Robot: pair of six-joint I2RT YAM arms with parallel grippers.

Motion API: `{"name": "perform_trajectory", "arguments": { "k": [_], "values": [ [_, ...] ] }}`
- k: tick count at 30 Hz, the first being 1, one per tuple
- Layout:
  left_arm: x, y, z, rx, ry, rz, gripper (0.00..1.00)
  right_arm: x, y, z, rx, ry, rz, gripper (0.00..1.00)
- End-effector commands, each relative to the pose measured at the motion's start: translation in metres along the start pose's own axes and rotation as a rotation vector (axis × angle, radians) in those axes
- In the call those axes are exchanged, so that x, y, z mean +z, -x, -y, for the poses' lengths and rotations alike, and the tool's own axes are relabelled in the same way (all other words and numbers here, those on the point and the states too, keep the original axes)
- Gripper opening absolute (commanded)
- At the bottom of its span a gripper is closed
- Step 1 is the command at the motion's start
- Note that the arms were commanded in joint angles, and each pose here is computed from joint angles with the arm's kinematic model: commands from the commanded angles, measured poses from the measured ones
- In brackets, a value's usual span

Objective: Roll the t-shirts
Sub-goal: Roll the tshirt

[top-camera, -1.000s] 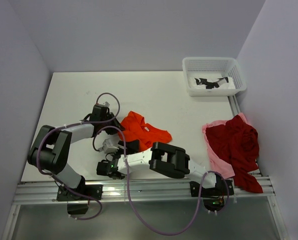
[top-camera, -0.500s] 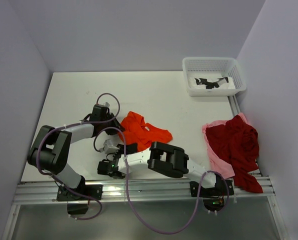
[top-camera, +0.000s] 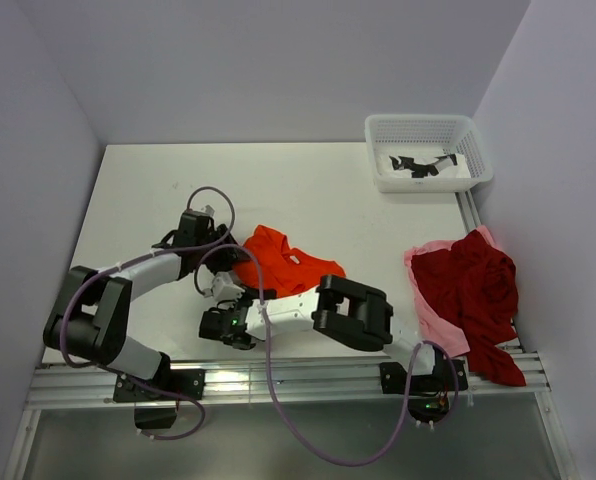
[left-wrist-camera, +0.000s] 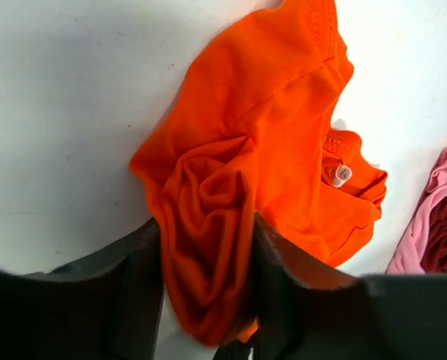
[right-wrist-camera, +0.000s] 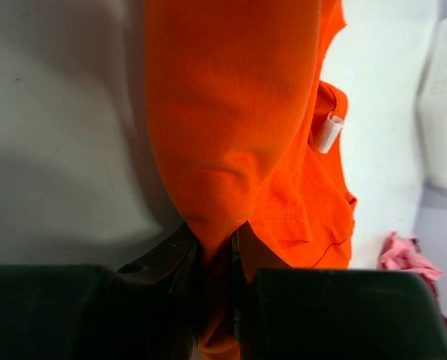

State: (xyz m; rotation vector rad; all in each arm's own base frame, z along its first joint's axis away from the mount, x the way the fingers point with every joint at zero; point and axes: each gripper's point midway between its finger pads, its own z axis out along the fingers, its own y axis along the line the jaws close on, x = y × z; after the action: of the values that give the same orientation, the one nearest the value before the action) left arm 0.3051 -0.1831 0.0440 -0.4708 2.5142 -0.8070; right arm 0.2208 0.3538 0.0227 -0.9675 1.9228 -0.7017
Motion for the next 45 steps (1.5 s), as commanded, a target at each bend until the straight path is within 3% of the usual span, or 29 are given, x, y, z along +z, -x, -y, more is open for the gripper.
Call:
{"name": "perform_trajectory", "arguments": {
  "k": [1, 5, 7, 18, 27, 35, 45],
  "values": [
    [-0.014, 0.011, 0.002, 0.017, 0.005, 0.060, 0.55, -0.008, 0.010, 0.001, 0.146, 0.172, -0.027, 0.00],
    [-0.030, 0.020, 0.005, -0.001, -0.027, 0.099, 0.92, -0.011, 0.012, -0.006, 0.191, 0.297, -0.039, 0.00],
    [-0.036, 0.025, 0.001, -0.018, -0.028, 0.119, 1.00, -0.015, 0.008, -0.014, 0.214, 0.404, -0.062, 0.00],
    [-0.073, 0.046, -0.001, -0.013, -0.073, 0.248, 0.99, -0.024, 0.013, -0.015, 0.423, 0.865, -0.088, 0.00],
    [-0.065, 0.027, 0.005, 0.023, -0.199, 0.213, 0.99, -0.020, 0.010, -0.016, 0.505, 1.213, -0.141, 0.00],
    [-0.058, 0.014, 0.009, 0.048, -0.307, 0.223, 1.00, -0.009, -0.004, -0.015, 0.717, 1.533, -0.219, 0.00],
    [-0.040, 0.002, 0.012, 0.053, -0.333, 0.270, 1.00, 0.008, -0.022, -0.009, 0.902, 1.697, -0.322, 0.00]
  ]
}}
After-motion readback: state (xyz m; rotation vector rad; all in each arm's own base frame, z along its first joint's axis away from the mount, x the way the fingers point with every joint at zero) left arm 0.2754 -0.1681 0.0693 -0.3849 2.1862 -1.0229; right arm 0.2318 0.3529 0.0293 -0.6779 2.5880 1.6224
